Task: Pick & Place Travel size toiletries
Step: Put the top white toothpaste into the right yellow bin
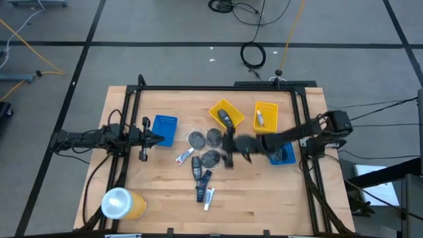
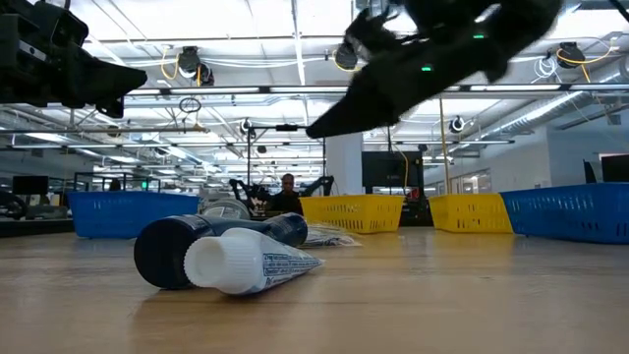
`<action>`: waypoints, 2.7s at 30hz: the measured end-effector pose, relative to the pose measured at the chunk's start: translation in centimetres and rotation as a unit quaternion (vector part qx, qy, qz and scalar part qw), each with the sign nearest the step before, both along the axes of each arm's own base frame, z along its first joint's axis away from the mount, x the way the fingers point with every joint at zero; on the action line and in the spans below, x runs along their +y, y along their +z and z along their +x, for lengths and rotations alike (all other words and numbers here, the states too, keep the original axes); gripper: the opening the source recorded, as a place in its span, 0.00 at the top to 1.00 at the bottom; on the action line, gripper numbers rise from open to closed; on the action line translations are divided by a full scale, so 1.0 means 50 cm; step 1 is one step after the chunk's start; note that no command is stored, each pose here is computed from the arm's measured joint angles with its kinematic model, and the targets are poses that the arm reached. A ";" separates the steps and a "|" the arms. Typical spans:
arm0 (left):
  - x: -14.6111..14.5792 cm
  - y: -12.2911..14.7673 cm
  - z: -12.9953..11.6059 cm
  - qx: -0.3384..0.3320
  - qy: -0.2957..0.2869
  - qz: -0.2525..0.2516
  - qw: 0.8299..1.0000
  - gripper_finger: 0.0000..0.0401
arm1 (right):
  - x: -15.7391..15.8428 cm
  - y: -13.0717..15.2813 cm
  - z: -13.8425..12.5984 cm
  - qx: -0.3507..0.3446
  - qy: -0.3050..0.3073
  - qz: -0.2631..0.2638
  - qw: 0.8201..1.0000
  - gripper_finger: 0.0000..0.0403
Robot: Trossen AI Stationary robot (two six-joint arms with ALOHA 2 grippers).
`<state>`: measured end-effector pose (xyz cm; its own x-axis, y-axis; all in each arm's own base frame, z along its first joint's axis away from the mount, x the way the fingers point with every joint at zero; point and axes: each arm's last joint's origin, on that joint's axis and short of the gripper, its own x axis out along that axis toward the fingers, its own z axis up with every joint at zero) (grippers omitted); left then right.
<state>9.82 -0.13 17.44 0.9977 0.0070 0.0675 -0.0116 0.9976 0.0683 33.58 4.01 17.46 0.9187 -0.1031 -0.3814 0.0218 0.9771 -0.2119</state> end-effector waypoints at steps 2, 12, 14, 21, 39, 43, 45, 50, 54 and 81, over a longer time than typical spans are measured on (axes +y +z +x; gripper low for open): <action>0.000 0.000 0.000 0.000 0.000 0.000 1.000 0.98 | 0.041 -0.032 -0.017 -0.014 0.039 -0.013 0.999 0.39; 0.000 0.000 0.000 0.000 0.000 0.000 1.000 0.98 | 0.058 -0.139 -0.068 -0.101 0.040 0.052 0.993 0.39; 0.000 0.000 0.000 0.000 0.000 0.000 1.000 0.98 | 0.052 -0.152 -0.074 -0.101 0.033 0.061 0.992 0.39; 0.000 0.000 0.000 0.000 0.000 0.000 1.000 0.98 | 0.033 -0.179 -0.076 -0.084 0.021 0.054 0.995 0.39; 0.000 0.000 0.000 0.000 0.000 0.000 1.000 0.98 | -0.017 -0.189 -0.089 -0.079 -0.020 0.058 0.995 0.39; 0.000 0.000 0.000 0.000 0.000 0.000 1.000 0.98 | -0.022 -0.186 -0.087 -0.088 -0.036 0.091 0.991 0.39; 0.000 0.000 0.000 0.000 0.000 0.000 1.000 0.98 | -0.025 -0.183 -0.086 -0.099 -0.037 0.105 0.989 0.39; 0.000 0.000 0.000 0.000 0.000 0.000 1.000 0.98 | -0.025 -0.167 -0.064 -0.112 0.052 0.133 0.983 0.39; 0.000 0.001 0.000 -0.004 0.000 0.000 1.000 0.98 | -0.022 -0.139 -0.029 -0.138 0.134 0.135 0.972 0.41; -0.011 0.086 0.074 0.093 0.126 -0.056 0.986 0.98 | -0.081 -0.042 -0.049 -0.073 0.122 0.053 0.988 0.63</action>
<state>13.53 -0.69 21.73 0.9581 0.2541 -0.1323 -0.2585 0.9659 -0.0168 31.15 -0.02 15.37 0.9571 0.1623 -0.2401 -0.1953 0.9733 -0.1206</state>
